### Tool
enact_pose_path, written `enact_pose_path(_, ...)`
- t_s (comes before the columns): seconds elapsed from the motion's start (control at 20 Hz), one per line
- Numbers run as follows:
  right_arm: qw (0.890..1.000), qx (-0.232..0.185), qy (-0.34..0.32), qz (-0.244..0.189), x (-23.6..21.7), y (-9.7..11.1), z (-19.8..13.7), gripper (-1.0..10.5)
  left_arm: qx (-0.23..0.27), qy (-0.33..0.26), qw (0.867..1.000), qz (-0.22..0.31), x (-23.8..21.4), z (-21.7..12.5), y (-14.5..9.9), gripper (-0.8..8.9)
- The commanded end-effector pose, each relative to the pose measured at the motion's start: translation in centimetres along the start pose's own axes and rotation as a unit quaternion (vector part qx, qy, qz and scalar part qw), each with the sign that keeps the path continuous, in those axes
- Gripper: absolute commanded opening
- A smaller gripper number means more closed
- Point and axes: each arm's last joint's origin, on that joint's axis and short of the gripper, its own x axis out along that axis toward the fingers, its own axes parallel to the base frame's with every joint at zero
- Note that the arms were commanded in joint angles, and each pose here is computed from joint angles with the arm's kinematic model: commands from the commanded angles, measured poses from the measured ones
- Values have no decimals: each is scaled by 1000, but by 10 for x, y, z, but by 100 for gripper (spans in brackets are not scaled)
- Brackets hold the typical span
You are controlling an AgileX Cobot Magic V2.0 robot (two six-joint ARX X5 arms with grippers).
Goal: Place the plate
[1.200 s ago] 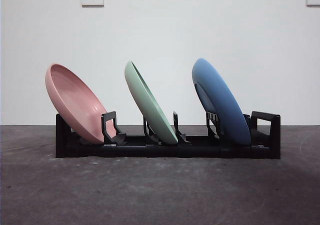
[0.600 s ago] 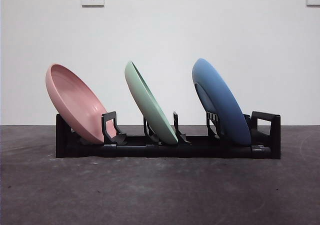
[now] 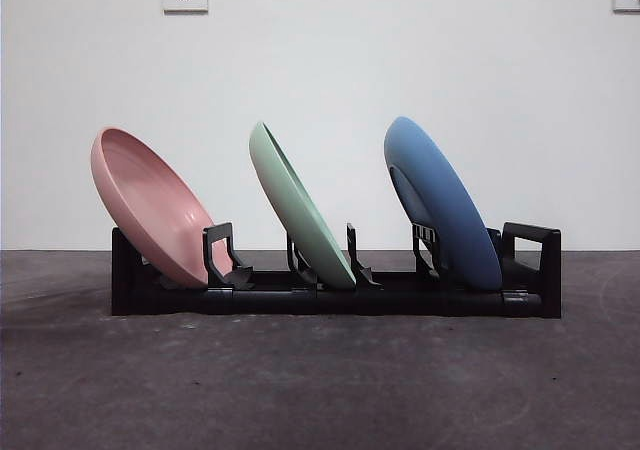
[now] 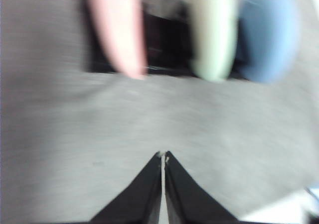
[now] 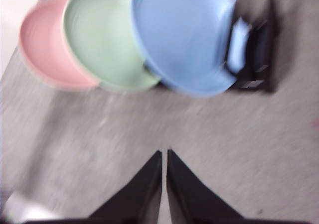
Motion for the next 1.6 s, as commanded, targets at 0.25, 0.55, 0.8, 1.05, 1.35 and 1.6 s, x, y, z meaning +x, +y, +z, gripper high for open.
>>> enact_pose_path(0.25,998,-51,45,13,15,8,27,291,14,5,1000,-16,5,15,-2,284)
enact_pose_path(0.55,995,-61,76,16,31,24,57,291,13,4,1000,-16,5,15,-2,282)
enact_pose_path(0.8,991,-96,88,-15,66,36,98,290,20,-4,1000,-17,5,16,-3,282)
enact_pose_path(1.05,987,-117,109,-14,124,43,125,289,25,-12,999,-19,5,18,-3,282)
enact_pose_path(1.35,981,-145,124,-25,179,48,130,274,26,-14,999,-19,5,19,-3,282)
enact_pose_path(1.6,978,-156,131,-43,200,46,125,209,26,-14,999,-19,5,19,-3,282)
